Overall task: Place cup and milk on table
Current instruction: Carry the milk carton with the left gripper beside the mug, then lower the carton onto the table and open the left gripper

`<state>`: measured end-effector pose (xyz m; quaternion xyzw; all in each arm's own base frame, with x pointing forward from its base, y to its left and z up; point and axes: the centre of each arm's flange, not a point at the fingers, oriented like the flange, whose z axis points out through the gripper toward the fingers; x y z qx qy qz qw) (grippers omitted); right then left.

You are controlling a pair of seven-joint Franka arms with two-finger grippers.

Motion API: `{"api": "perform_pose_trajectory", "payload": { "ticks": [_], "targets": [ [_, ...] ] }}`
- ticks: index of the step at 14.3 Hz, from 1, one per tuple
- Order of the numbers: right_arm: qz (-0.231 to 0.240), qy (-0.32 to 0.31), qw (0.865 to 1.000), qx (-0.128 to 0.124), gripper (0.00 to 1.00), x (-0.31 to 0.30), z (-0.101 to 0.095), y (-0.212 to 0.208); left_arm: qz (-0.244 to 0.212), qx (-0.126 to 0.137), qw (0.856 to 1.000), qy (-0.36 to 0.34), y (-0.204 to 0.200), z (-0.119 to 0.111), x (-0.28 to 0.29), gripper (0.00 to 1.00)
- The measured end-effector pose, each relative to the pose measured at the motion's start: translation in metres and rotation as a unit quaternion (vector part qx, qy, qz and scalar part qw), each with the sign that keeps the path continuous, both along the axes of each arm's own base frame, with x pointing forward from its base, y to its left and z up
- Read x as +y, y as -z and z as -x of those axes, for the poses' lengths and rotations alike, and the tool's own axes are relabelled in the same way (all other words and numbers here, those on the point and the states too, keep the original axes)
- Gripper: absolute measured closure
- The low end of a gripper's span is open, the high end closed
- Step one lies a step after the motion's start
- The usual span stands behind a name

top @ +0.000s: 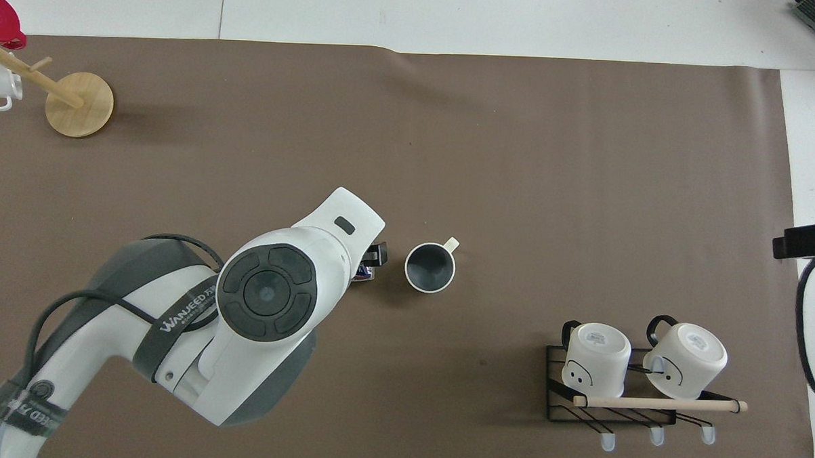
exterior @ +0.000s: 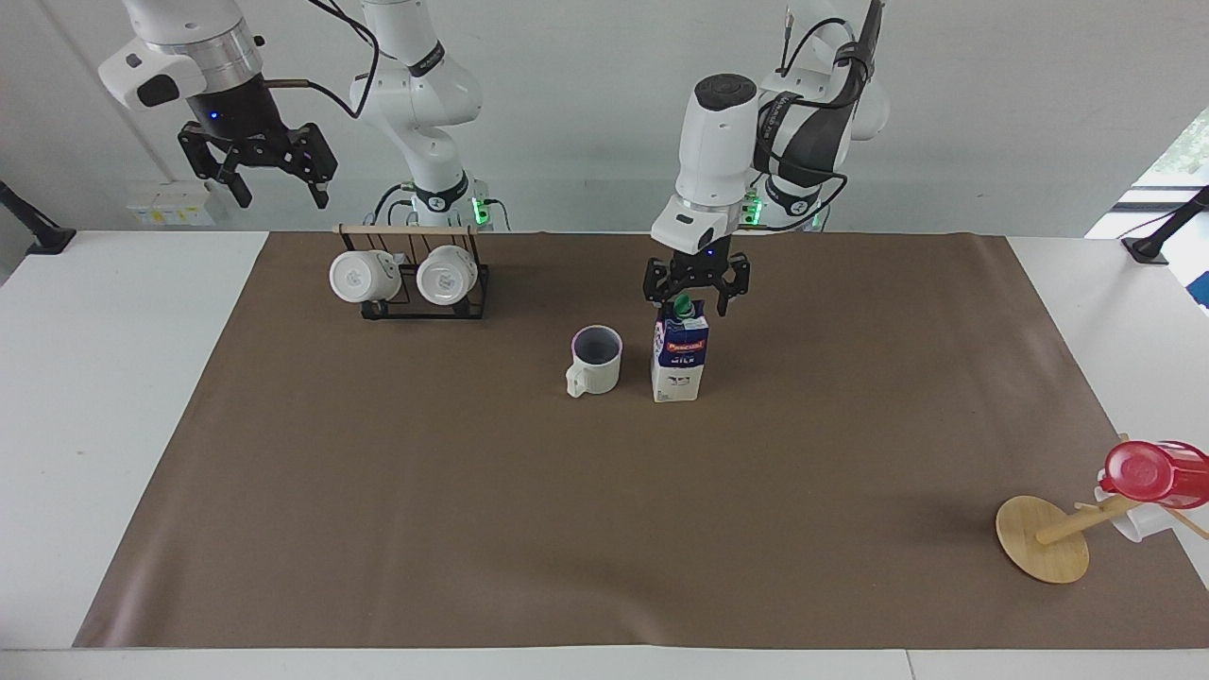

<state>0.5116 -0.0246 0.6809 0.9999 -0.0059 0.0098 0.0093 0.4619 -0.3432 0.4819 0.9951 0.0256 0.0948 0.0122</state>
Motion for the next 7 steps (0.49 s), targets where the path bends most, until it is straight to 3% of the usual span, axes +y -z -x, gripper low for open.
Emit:
{"api": "perform_pose_trajectory", "payload": {
  "ticks": [7],
  "targets": [
    [0.0,0.004,1.0,0.0,0.0,-0.005,0.0,0.0,-0.011,0.048,0.998,-0.035,-0.066,-0.009,0.018,0.0]
  ]
}}
